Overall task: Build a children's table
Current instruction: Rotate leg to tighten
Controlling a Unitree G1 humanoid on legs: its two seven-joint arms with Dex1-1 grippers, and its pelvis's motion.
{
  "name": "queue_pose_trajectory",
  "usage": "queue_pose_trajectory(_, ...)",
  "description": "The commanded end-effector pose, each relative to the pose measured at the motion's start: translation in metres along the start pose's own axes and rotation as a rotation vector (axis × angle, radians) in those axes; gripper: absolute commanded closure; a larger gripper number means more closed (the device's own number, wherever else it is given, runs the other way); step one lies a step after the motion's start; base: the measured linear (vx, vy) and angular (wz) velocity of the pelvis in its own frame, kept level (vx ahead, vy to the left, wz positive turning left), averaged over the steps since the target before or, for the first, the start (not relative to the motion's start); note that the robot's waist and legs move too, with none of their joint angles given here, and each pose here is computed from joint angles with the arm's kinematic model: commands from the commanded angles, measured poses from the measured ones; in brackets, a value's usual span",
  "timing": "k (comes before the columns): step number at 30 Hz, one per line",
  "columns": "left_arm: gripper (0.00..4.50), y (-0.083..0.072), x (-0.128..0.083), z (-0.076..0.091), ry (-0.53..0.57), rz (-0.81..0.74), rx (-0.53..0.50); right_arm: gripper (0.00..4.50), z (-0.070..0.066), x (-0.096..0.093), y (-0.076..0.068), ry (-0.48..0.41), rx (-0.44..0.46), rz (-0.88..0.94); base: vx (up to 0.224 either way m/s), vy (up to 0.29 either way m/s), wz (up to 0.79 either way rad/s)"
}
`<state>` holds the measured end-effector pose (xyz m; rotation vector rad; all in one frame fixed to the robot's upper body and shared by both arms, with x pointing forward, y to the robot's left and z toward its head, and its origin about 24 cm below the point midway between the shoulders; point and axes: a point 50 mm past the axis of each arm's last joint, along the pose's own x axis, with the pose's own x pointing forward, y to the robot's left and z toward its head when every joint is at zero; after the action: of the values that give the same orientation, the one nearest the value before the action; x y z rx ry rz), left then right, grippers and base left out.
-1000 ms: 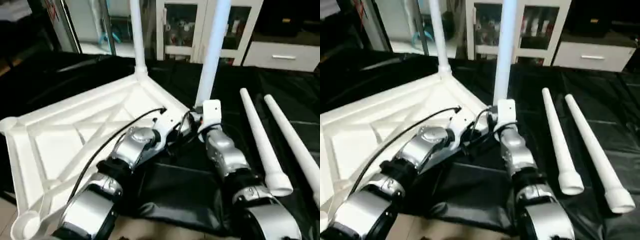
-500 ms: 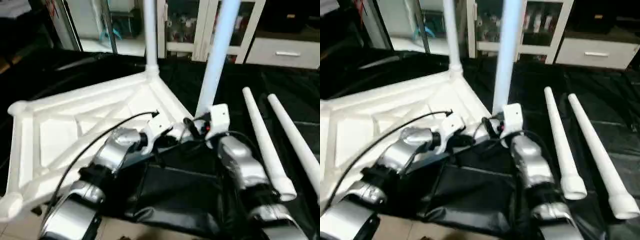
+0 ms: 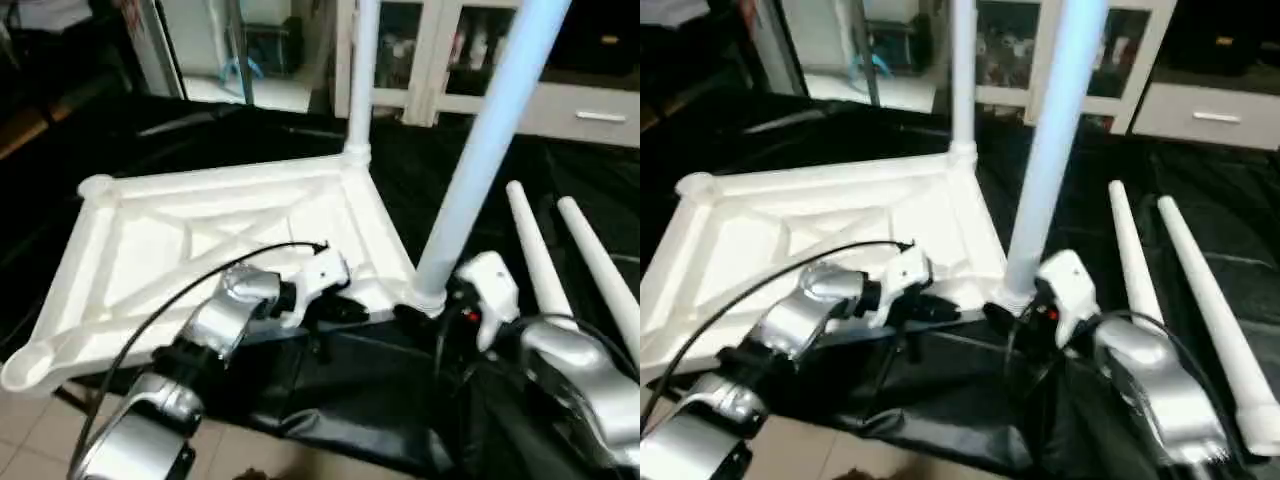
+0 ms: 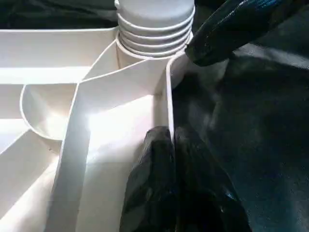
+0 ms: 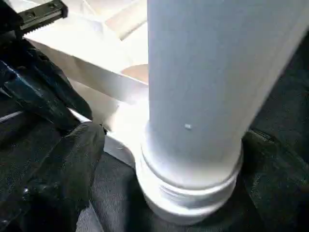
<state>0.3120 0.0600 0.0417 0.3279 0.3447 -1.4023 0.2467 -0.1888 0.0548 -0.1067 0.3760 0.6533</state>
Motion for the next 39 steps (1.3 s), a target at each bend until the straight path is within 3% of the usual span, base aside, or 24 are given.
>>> queue_pose_trajectory(1, 4.50, 0.009, 0.010, 0.019, -0.101, 0.127, 0.025, 0.03, 0.003, 0.002, 0.014, -0.023, 0.018, 0.047, 0.000, 0.000, 0.00)
queue_pose_trajectory(7, 4.50, 0.027, 0.017, 0.036, -0.118, 0.297, 0.101, 0.03, -0.001, -0.002, 0.019, -0.011, 0.042, 0.002, 0.000, 0.000, 0.00)
queue_pose_trajectory(12, 4.50, 0.044, 0.012, 0.039, -0.093, 0.478, 0.091, 0.03, 0.001, 0.000, 0.024, -0.017, 0.044, 0.003, 0.011, 0.001, 0.00)
queue_pose_trajectory(14, 4.05, 0.048, 0.010, 0.039, -0.090, 0.515, 0.073, 0.00, 0.002, 0.001, 0.025, -0.019, 0.039, 0.005, 0.000, 0.000, 0.00)
queue_pose_trajectory(16, 3.87, 0.053, 0.006, 0.044, -0.151, 0.557, 0.011, 0.00, 0.003, 0.003, 0.026, -0.020, 0.037, 0.004, 0.000, 0.000, 0.00)
queue_pose_trajectory(21, 3.56, 0.059, -0.001, 0.051, -0.233, 0.625, 0.002, 0.00, 0.004, 0.007, 0.027, -0.027, 0.039, 0.000, 0.000, 0.000, 0.00)
queue_pose_trajectory(24, 3.40, 0.064, -0.013, 0.059, -0.337, 0.630, -0.056, 0.00, 0.007, 0.011, 0.028, -0.039, 0.043, -0.002, 0.000, 0.000, 0.00)
queue_pose_trajectory(27, 3.40, 0.057, -0.019, 0.052, -0.303, 0.509, -0.061, 0.00, 0.009, 0.012, 0.030, -0.039, 0.034, 0.020, 0.000, 0.000, 0.00)
queue_pose_trajectory(32, 3.40, 0.036, -0.038, 0.030, -0.156, 0.275, -0.018, 0.00, 0.014, 0.010, 0.029, -0.049, 0.028, 0.055, 0.000, 0.000, 0.00)
queue_pose_trajectory(35, 3.40, 0.017, -0.062, 0.010, -0.004, 0.122, -0.042, 0.00, 0.017, 0.006, 0.028, -0.049, 0.022, 0.102, 0.000, 0.000, 0.00)
queue_pose_trajectory(39, 3.40, 0.008, -0.073, -0.005, 0.125, 0.096, -0.057, 0.00, 0.017, 0.006, 0.026, -0.038, 0.010, 0.114, 0.000, 0.000, 0.00)
